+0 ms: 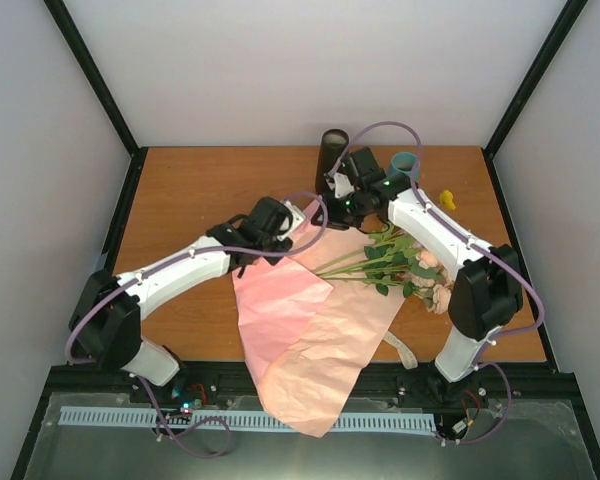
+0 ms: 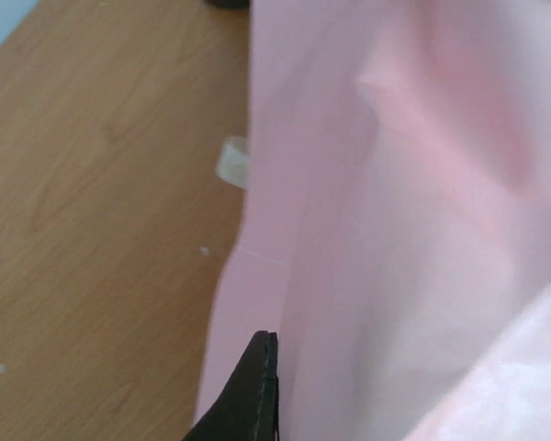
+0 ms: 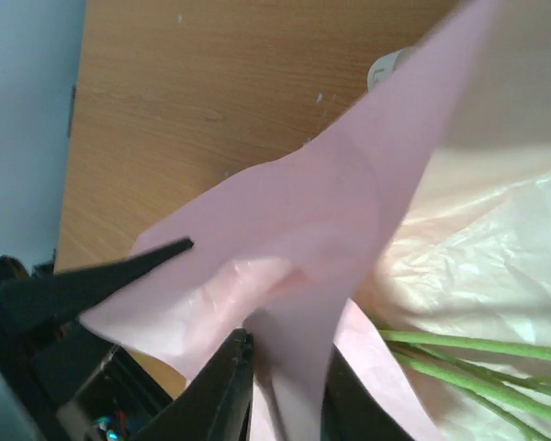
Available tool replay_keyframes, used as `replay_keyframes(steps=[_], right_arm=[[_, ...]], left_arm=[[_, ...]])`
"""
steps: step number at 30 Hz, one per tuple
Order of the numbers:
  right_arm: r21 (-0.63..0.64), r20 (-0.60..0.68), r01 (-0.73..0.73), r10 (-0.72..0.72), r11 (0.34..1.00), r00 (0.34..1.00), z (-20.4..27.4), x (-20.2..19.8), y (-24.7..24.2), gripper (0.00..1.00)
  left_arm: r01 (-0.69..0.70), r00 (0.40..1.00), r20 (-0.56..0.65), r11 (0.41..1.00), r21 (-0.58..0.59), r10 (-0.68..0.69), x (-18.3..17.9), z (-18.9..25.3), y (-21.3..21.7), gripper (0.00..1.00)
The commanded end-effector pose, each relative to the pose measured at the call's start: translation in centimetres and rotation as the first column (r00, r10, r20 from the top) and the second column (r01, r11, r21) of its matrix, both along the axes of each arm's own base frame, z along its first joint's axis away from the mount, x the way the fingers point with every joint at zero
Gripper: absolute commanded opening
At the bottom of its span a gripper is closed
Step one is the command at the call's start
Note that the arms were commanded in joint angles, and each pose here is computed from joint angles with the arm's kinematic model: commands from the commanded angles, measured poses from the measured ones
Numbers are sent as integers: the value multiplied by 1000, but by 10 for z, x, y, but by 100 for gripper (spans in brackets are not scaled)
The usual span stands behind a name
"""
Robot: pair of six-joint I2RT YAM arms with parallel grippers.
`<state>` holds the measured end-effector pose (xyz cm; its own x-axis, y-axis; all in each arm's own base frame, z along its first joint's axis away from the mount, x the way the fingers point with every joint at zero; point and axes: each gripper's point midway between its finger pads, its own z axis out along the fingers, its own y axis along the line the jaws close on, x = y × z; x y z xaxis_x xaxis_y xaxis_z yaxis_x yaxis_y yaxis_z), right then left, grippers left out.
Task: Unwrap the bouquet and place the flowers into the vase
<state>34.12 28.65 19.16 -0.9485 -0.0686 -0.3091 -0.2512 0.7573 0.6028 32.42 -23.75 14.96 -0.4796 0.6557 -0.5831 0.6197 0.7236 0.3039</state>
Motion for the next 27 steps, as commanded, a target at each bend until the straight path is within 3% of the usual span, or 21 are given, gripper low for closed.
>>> replay_keyframes(steps=[1,9,14,21,23,27], right_arm=[[15,19,8,-8,1000,1000,18,5,-3,24],[-18,39,60,-60,998,997,21,-22,-29,57],[-19,50,122,-121,992,991,22,-51,-52,64],[-31,48,172,-170,985,984,15,-82,-76,66],[-35,56,179,-177,983,983,18,-85,-80,66],[-46,85,198,-193,979,977,24,-88,-87,66]], left_arm=[[-9,994,104,997,-82,18,37,36,16,0],[16,992,129,1000,-6,-15,83,18,29,0],[-9,986,169,1000,-5,9,127,25,31,0],[-115,979,167,993,-11,115,187,21,38,2],[-121,980,158,992,-28,124,194,24,33,17],[-154,971,170,983,-100,170,194,46,32,64]])
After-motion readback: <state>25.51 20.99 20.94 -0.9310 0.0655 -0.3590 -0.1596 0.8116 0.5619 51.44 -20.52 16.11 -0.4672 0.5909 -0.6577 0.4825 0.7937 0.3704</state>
